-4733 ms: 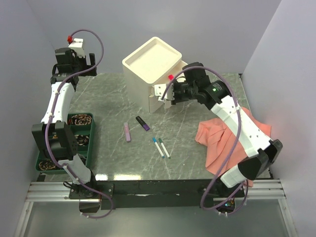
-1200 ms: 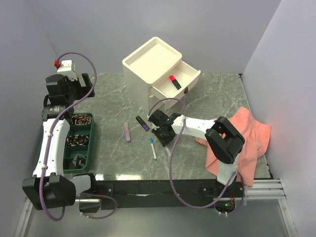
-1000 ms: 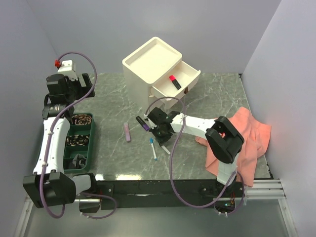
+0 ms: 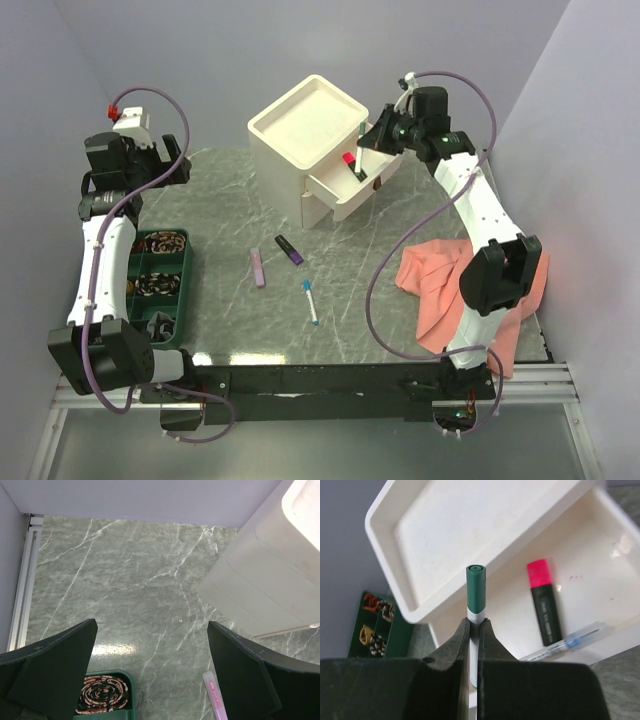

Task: Sort the stationery into containers
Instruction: Place the pen in the drawer.

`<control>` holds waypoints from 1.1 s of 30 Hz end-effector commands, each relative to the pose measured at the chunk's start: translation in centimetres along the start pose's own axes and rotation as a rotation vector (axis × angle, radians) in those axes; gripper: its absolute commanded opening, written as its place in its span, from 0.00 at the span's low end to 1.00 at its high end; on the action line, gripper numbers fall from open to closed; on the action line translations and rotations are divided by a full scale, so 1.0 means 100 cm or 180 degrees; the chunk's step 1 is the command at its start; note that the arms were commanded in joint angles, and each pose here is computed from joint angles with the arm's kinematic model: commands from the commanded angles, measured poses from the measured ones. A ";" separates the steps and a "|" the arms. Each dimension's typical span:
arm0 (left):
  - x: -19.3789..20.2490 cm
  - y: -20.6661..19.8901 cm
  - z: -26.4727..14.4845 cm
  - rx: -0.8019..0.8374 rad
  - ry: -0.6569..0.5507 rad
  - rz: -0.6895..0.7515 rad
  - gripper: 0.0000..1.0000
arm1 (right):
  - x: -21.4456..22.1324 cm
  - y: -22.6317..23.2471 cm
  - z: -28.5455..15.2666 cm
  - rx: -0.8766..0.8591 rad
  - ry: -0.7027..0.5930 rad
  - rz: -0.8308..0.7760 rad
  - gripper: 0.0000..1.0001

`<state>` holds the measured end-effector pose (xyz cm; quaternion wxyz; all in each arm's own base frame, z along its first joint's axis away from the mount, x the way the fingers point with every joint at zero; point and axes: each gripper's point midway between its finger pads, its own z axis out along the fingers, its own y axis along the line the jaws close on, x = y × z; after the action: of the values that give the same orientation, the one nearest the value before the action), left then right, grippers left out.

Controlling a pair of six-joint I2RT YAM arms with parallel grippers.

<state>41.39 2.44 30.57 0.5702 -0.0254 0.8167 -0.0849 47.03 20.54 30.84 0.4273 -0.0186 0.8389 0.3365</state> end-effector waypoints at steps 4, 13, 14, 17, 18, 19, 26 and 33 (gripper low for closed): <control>-0.015 0.000 -0.008 0.0026 -0.0137 0.0022 0.99 | -0.058 -0.018 -0.002 0.0157 -0.0477 0.0084 0.00; -0.019 0.008 -0.011 -0.0041 -0.0181 0.0017 0.99 | -0.053 -0.038 0.019 0.0270 -0.0396 0.0088 0.51; -0.017 0.008 -0.011 -0.0042 -0.0168 0.0011 1.00 | -0.055 -0.035 0.018 0.0239 -0.0415 0.0074 0.54; -0.018 0.009 -0.011 -0.0040 -0.0177 0.0007 0.99 | -0.063 -0.022 0.008 0.0145 -0.0484 0.0032 0.58; -0.018 0.008 -0.011 -0.0030 -0.0181 -0.0006 1.00 | -0.065 -0.019 0.004 0.0124 -0.0497 0.0007 0.59; -0.018 0.008 -0.011 -0.0025 -0.0186 -0.0009 0.99 | -0.065 -0.014 -0.001 0.0067 -0.0500 -0.0068 0.59; -0.026 0.009 -0.013 -0.0048 -0.0258 -0.0009 1.00 | -0.015 0.078 -0.049 -0.0233 -0.0305 -0.1123 0.60; -0.020 0.012 -0.019 -0.0141 -0.0244 -0.0044 1.00 | 0.172 0.106 -0.056 -0.0368 0.0653 -0.1697 0.57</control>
<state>41.15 3.85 30.56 0.5709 -0.0406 0.8163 -0.0777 33.45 28.99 31.72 0.4467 -0.2323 0.8086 0.3044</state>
